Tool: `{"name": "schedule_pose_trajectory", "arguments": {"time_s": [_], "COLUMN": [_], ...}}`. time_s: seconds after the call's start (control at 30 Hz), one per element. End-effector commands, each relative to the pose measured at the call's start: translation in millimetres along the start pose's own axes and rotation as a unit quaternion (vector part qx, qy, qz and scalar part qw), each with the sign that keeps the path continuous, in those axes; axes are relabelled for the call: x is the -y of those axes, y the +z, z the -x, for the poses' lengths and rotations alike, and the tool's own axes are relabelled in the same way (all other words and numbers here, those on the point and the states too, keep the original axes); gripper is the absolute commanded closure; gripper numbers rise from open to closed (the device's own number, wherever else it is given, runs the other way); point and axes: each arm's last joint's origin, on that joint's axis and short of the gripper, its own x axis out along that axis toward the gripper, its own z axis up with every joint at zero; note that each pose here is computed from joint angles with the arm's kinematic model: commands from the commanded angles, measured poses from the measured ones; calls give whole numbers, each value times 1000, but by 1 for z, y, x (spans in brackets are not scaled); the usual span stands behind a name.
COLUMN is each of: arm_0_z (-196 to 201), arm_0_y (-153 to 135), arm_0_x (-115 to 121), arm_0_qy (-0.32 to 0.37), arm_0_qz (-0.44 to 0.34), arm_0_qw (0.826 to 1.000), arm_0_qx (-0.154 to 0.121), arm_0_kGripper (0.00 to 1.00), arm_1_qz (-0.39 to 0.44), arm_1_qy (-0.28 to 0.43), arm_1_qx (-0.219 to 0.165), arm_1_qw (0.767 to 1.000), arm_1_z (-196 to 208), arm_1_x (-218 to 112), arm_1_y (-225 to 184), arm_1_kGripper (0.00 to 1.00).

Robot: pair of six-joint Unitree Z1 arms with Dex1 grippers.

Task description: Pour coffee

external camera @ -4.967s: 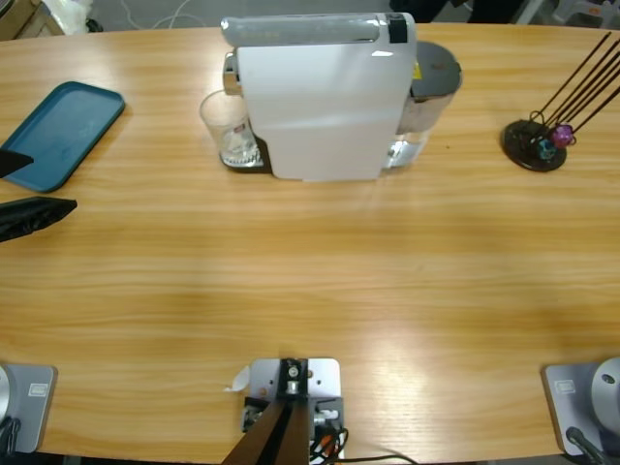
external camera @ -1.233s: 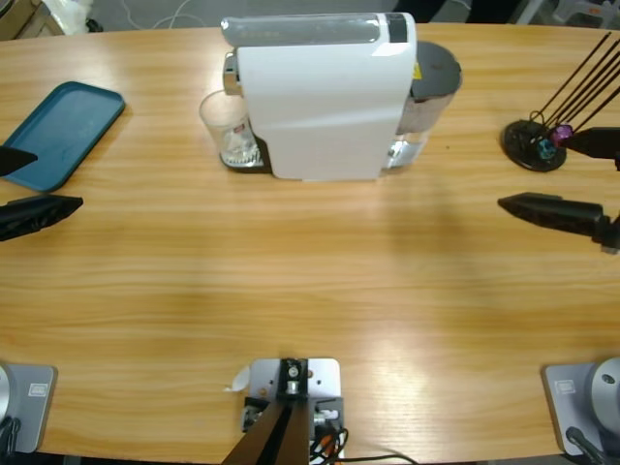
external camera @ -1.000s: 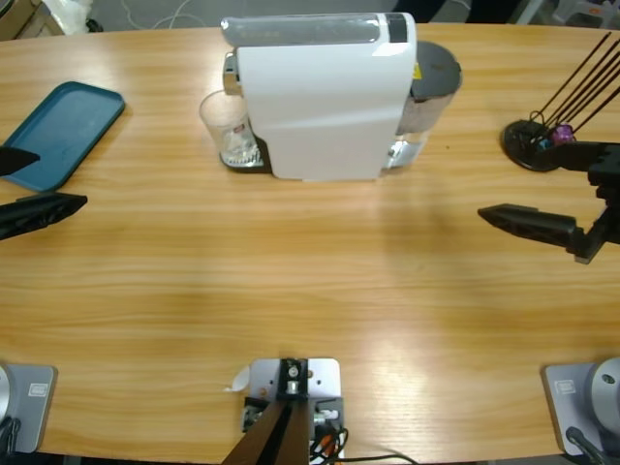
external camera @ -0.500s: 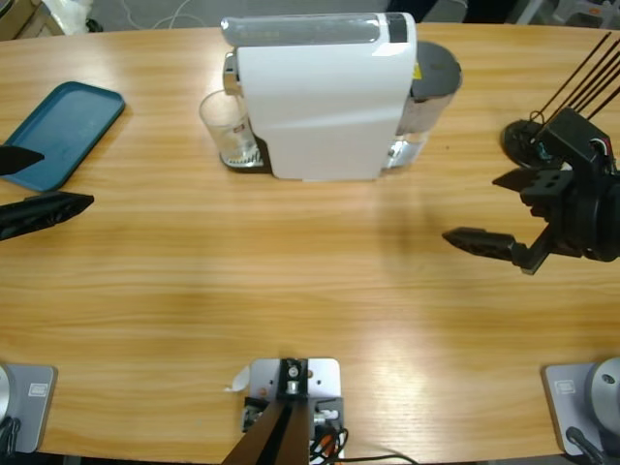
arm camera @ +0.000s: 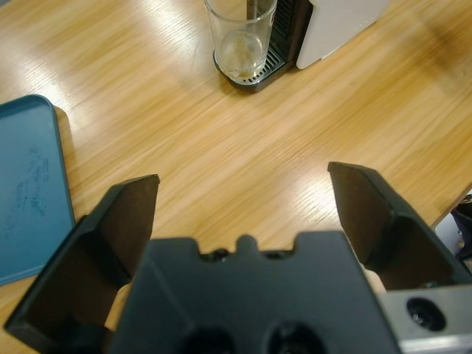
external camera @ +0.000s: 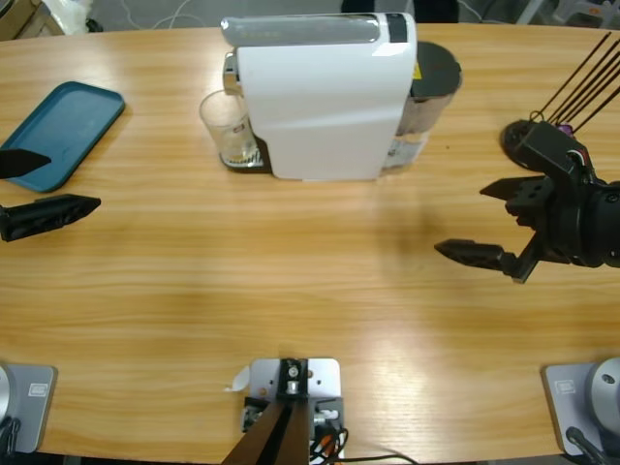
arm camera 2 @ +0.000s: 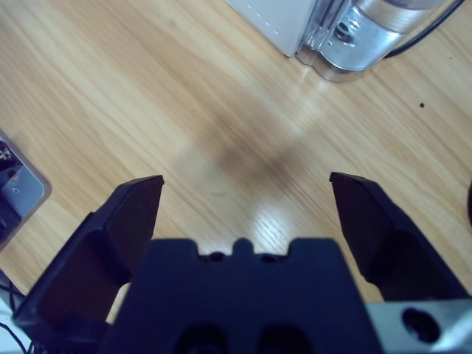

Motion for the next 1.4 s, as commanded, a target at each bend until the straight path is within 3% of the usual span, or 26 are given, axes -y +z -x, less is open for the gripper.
{"name": "schedule_pose_trajectory", "arguments": {"time_s": [0.03, 1.4], "arm_0_z": [-12, -18], "arm_0_y": [-7, -4], "arm_0_x": [0, 1], "arm_0_qy": [5, 6], "arm_0_qz": [3, 2], "arm_0_qw": [1000, 999], "arm_0_qx": [-27, -39], "arm_0_kGripper": [9, 9], "arm_1_qz": [21, 23], "arm_1_qy": [2, -1], "arm_1_qx": [-11, -7], "arm_1_qw": [1000, 1000], "arm_1_z": [-6, -6], "arm_1_x": [-2, -1], "arm_1_y": [-1, -1], "arm_1_kGripper": [9, 0]}}
